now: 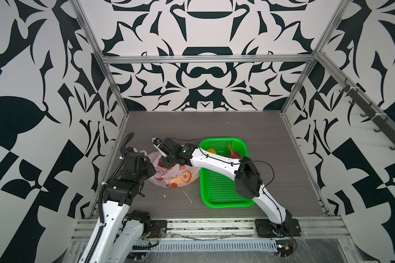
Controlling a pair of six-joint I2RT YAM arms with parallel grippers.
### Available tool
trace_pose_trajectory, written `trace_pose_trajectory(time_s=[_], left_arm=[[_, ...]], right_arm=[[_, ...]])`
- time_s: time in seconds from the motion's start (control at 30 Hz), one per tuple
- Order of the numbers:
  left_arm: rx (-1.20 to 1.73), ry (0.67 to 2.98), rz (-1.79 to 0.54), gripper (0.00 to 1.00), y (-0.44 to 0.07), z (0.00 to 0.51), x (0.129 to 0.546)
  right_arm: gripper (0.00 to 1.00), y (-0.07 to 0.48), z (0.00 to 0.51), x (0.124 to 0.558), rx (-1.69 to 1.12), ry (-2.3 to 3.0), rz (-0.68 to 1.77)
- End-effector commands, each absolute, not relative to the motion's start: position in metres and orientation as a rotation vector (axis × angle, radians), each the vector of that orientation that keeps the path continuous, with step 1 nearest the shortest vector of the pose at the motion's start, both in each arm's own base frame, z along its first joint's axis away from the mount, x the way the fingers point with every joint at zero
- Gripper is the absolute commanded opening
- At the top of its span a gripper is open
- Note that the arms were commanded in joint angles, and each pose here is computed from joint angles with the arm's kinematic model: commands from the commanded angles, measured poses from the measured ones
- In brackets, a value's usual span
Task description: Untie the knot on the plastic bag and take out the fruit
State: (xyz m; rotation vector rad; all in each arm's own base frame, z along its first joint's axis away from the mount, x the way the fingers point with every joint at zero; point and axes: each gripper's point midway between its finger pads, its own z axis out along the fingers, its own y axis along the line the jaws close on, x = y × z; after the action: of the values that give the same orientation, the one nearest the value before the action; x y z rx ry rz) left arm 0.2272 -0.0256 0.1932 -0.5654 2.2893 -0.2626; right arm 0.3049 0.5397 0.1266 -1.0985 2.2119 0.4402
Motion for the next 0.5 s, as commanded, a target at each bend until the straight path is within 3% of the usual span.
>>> trace_pose_trajectory(time_s=[0.0,0.3,0.47], left_arm=[[-0.551,2.264,-0.268,0.07,-0.026,0.204,0.231],[-0.555,2.237,-0.194,0.07,-0.018,0.208,0.248],[-0.536,2.218,-0.145,0.07,-0.016,0.214,0.266]], right_arm=[[0.17,0.551,0.147,0.304,-1.168,2.103,0.517],[0.25,0.546,0.146,0.314,-1.237,1.993,0.555],[0.36,0.545,0.148,0.316,-1.274,1.948,0.581]])
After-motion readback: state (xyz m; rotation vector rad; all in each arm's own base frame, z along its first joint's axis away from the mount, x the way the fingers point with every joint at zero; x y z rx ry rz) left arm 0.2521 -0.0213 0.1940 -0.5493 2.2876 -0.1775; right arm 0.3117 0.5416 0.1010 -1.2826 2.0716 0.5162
